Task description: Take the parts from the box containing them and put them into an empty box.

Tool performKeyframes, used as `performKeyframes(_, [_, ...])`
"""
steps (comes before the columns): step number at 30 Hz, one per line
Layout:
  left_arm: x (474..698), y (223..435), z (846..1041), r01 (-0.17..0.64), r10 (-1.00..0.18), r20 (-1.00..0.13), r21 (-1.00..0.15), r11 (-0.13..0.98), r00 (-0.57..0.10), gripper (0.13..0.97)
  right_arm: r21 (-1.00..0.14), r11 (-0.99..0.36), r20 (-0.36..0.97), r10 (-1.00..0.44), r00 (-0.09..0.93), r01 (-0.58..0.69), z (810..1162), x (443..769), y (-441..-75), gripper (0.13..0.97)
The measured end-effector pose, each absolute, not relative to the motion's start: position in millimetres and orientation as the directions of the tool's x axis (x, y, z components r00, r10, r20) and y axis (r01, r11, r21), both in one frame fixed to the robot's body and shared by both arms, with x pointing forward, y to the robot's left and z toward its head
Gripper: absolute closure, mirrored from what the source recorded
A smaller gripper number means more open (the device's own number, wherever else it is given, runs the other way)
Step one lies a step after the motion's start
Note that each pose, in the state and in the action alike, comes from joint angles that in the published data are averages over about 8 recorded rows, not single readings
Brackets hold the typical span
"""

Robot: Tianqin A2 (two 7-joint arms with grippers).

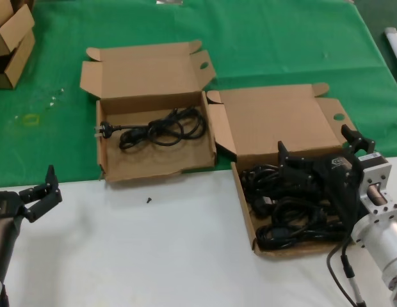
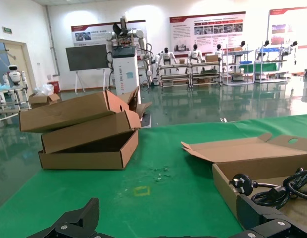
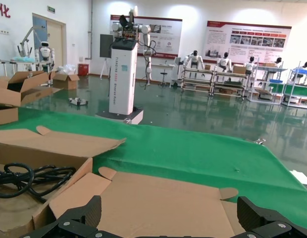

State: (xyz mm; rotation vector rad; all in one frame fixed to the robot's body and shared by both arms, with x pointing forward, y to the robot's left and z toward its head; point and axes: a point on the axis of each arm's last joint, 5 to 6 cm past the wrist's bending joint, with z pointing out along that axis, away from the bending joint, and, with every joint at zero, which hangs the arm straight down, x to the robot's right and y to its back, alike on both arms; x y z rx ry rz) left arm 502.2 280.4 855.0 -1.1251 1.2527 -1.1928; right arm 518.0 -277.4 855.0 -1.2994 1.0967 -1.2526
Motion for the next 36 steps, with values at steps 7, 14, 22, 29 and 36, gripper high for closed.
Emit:
performKeyframes(7, [502.2,280.4,855.0,0.022,-0.997,-0.071,-0.997,0.07,-0.035,0.132,-0.994,-0.107,0.108,-0.992,0.058,0.024,855.0,518.0,-277.4,0.13])
performKeyframes(14, [502.2,280.4,855.0,0.022,-0.997,-0.071,-0.997,0.07,-0.035,0.132,-0.994,-0.107,0.108,-0.992,0.058,0.024,855.0,518.0,-277.4,0.13])
performKeyframes(22, [502.2,280.4,855.0,0.022,-0.997,-0.071,-0.997,0.07,-0.035,0.132,-0.994,-0.107,0.108,-0.992,0.058,0.024,855.0,518.0,-277.4,0.13])
performKeyframes(29, [502.2,280.4,855.0,0.022,-0.997,-0.071,-0.997,0.07,-0.035,0.132,-0.994,-0.107,0.108,-0.992,0.058,0.024,855.0,518.0,-277.4,0.13])
performKeyframes(36, [502.2,280.4,855.0,0.022,-0.997,-0.071,-0.997,0.07,-0.035,0.132,-0.994,-0.107,0.108,-0.992,0.058,0.024,855.0,518.0,-277.4,0.13])
